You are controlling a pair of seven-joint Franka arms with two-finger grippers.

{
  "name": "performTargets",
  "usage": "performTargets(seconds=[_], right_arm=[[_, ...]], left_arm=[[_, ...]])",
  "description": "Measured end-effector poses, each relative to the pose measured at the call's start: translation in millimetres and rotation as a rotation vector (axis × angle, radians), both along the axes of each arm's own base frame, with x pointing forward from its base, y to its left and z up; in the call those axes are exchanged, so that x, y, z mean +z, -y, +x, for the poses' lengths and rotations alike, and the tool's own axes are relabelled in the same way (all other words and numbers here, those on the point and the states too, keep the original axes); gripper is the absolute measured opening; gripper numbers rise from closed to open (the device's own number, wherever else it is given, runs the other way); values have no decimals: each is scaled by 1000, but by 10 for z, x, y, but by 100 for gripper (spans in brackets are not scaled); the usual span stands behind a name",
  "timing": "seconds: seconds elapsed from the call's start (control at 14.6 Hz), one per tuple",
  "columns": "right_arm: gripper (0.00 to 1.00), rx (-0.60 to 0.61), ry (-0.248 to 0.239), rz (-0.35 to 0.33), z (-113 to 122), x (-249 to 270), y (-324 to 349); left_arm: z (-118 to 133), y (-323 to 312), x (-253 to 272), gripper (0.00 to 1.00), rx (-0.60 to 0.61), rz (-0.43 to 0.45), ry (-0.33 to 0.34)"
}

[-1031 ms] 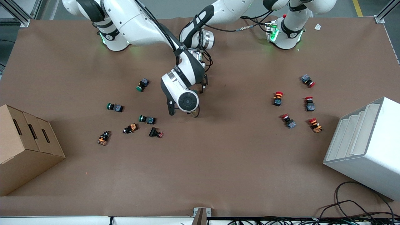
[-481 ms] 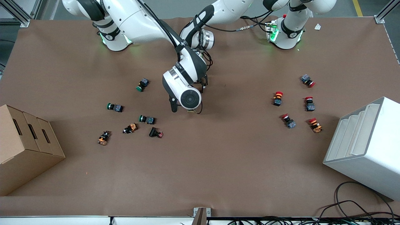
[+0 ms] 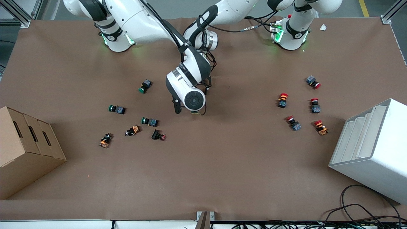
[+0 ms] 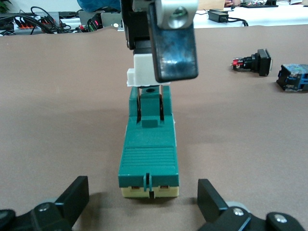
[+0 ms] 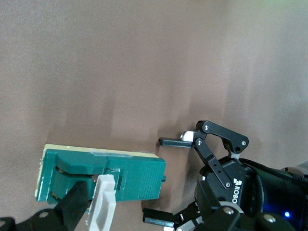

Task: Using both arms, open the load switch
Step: 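Press the white handle down into the switch with the right gripper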

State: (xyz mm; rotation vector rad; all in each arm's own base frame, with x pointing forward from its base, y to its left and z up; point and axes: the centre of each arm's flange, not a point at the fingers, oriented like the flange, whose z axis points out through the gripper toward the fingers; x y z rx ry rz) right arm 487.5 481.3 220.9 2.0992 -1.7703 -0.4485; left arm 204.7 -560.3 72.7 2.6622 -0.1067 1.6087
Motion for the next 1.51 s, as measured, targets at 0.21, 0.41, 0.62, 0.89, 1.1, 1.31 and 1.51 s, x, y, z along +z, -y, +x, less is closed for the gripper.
performTargets(seconds=[0.21, 0.41, 0.62, 0.89, 1.1, 1.31, 1.51], right_arm=[[100, 1, -1, 1, -6, 2, -7], [100, 7, -13, -4, -33, 8, -15], [100, 20, -32, -3, -90, 79, -57], [100, 42, -44, 15, -195, 249, -161], [100, 52, -52, 11, -255, 234, -194], [100, 43, -51, 4, -205, 219, -132], [100, 41, -53, 11, -87, 204, -3]], left_arm=[[-1, 0, 0, 100, 0, 0, 0], [-2, 0, -1, 100, 0, 0, 1], [-2, 0, -1, 100, 0, 0, 1], [-2, 0, -2, 100, 0, 0, 1], [-3, 0, -2, 100, 0, 1, 1], [-3, 0, -4, 100, 0, 1, 2], [-6, -2, -10, 100, -1, 2, 6]])
